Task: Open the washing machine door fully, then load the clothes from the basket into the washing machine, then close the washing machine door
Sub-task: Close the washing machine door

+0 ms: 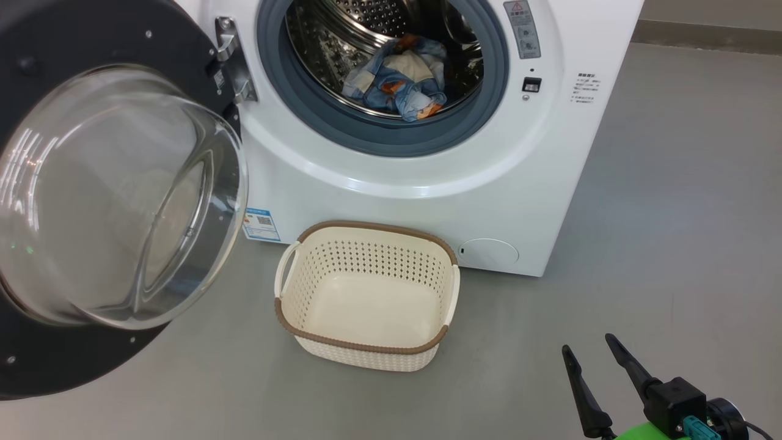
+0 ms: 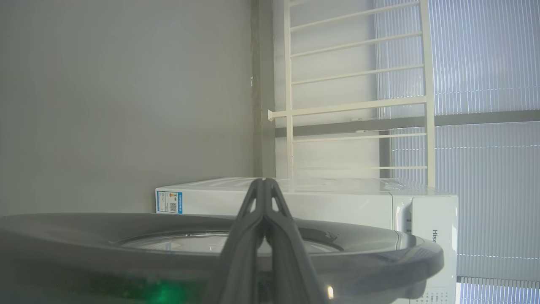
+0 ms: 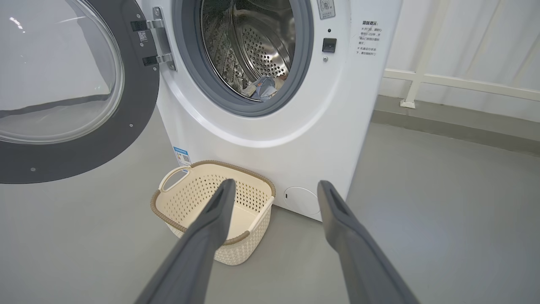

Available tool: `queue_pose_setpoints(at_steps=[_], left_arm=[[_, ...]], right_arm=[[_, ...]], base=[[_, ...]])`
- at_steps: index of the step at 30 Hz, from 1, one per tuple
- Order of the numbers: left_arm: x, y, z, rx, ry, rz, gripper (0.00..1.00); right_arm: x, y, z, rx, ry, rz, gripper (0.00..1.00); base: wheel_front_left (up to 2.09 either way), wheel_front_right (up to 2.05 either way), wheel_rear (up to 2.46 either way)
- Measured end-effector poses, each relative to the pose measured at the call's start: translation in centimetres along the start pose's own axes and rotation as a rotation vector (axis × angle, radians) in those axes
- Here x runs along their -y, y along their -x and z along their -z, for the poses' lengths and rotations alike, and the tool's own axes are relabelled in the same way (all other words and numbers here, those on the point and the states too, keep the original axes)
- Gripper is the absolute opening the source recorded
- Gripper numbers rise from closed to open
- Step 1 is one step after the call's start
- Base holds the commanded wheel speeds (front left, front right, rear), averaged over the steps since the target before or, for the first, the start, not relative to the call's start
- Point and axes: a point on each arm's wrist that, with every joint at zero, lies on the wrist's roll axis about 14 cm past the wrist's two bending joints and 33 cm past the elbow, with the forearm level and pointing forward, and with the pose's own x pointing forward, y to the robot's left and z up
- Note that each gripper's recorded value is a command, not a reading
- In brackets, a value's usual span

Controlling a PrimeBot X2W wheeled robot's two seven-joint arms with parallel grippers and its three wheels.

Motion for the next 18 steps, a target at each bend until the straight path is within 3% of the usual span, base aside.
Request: queue_pose_setpoints(at_steps=[18], left_arm=[[0.0,1.4,3.7,-0.251,-0.002,0.041,0.00]], right_arm=[[-0.9,-0.8,0.4,-0.009,-0.001,-0.035,1.00]], base=[[0.00,0.00,0.00]])
